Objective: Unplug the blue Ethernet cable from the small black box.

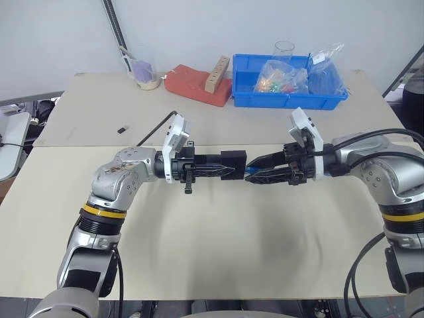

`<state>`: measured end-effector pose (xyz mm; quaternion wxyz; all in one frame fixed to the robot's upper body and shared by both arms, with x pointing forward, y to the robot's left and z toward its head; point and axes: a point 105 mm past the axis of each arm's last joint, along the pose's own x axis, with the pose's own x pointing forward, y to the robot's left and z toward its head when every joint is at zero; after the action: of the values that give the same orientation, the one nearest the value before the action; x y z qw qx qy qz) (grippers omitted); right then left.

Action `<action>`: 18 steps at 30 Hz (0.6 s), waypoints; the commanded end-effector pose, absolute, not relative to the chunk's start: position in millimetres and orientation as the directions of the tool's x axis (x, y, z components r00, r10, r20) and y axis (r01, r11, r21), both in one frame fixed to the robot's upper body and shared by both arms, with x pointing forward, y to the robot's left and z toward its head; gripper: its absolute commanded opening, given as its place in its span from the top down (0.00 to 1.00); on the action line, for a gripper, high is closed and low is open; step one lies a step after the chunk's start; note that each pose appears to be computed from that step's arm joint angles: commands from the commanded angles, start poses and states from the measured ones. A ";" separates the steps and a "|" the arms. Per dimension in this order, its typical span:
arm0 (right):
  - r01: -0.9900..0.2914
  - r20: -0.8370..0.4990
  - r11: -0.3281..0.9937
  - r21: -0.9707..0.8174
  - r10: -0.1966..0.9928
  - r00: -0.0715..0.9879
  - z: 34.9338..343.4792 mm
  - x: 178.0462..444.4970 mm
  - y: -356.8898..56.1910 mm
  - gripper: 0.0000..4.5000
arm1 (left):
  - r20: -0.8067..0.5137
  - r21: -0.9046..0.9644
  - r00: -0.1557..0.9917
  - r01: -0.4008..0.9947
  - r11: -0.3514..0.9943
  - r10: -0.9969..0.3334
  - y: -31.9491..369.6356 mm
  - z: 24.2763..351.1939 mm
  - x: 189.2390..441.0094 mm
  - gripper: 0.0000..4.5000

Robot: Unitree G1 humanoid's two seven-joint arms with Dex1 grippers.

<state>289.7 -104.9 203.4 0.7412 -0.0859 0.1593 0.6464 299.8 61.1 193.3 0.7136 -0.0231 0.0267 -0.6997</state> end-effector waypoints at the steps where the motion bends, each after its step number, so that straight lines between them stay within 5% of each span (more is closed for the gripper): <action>1: -0.993 -0.334 0.118 0.019 0.937 0.105 214.8 287.4 -97.5 0.55 | 0.004 -0.023 0.001 1.000 0.001 -1.000 60.5 202.2 295.4 0.89; 18: -0.994 -0.369 0.108 0.002 0.924 0.099 216.5 288.7 -98.7 0.55 | -0.005 -0.017 -0.011 1.000 -0.011 -1.000 61.2 201.2 294.2 0.89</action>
<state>291.0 -100.1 202.8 0.7340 -0.1022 0.1626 0.6514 298.2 61.0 193.2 0.7090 -0.0214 0.0268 -0.7044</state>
